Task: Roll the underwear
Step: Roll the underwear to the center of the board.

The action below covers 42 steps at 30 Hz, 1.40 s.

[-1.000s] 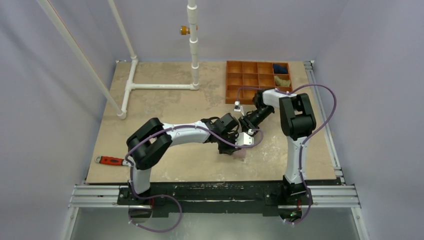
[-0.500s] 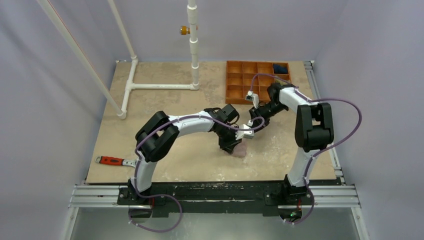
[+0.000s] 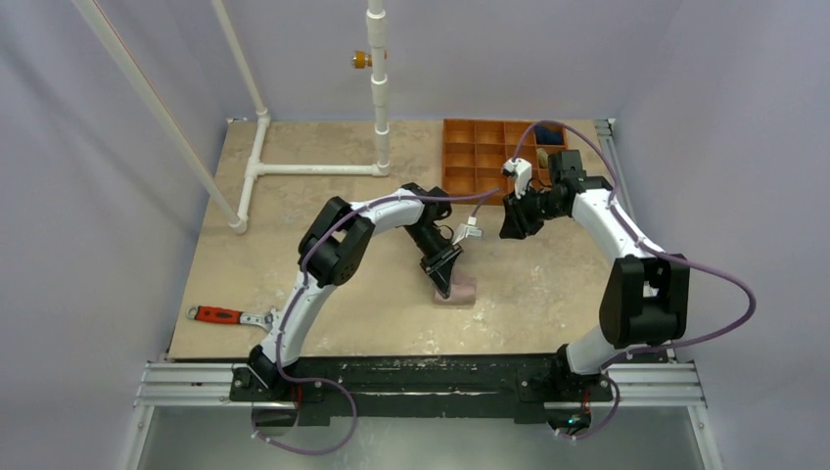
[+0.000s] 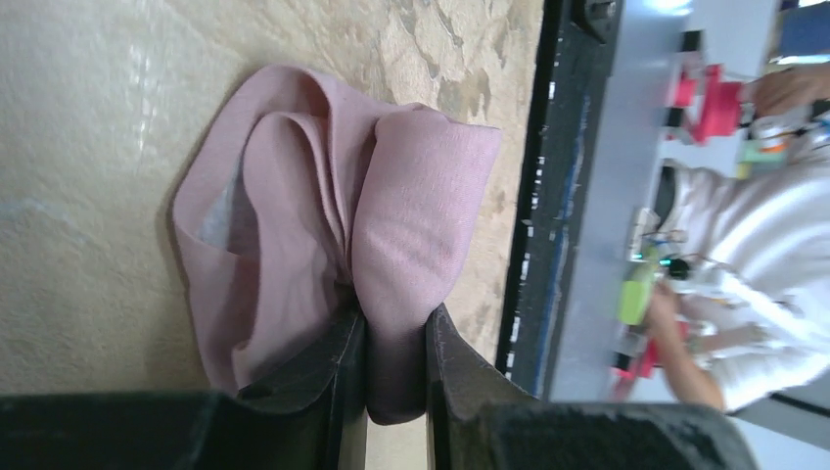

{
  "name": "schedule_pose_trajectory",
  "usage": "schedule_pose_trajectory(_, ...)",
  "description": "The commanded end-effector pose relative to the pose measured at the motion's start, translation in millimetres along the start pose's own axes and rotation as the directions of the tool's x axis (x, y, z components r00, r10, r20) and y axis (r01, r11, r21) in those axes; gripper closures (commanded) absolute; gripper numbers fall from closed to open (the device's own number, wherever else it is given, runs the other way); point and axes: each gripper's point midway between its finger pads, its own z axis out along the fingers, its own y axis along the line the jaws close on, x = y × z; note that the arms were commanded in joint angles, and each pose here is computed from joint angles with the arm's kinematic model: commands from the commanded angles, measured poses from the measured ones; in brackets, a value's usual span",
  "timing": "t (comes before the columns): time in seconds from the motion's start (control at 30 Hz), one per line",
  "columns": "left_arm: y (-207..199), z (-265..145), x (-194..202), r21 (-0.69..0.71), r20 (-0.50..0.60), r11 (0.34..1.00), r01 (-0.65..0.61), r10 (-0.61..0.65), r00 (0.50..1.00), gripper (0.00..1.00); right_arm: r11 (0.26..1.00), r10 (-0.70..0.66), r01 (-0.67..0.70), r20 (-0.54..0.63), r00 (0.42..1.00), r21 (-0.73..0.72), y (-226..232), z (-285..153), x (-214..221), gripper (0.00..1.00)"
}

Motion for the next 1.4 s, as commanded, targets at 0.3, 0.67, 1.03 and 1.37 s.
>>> schedule_pose_trajectory(0.3,30,2,44,0.002,-0.132,0.973,0.233,-0.231,0.964,1.0,0.961,-0.186,0.145,0.164,0.969,0.234,1,-45,-28,0.58)
schedule_pose_trajectory(0.67,34,2,46,-0.018,-0.134,0.971,0.238,-0.238,0.962,1.0,0.901,-0.243,0.048,0.412,0.878,0.43,15,-111,-80,0.01)
schedule_pose_trajectory(1.03,34,3,47,-0.013,-0.136,0.971,0.24,-0.239,0.961,1.0,0.993,-0.12,0.115,0.276,0.954,0.035,56,-63,-51,0.01)
schedule_pose_trajectory(1.37,33,3,48,-0.009,-0.137,0.97,0.245,-0.244,0.96,1.0,0.929,-0.37,0.358,0.19,0.909,0.095,83,-26,-24,0.01)
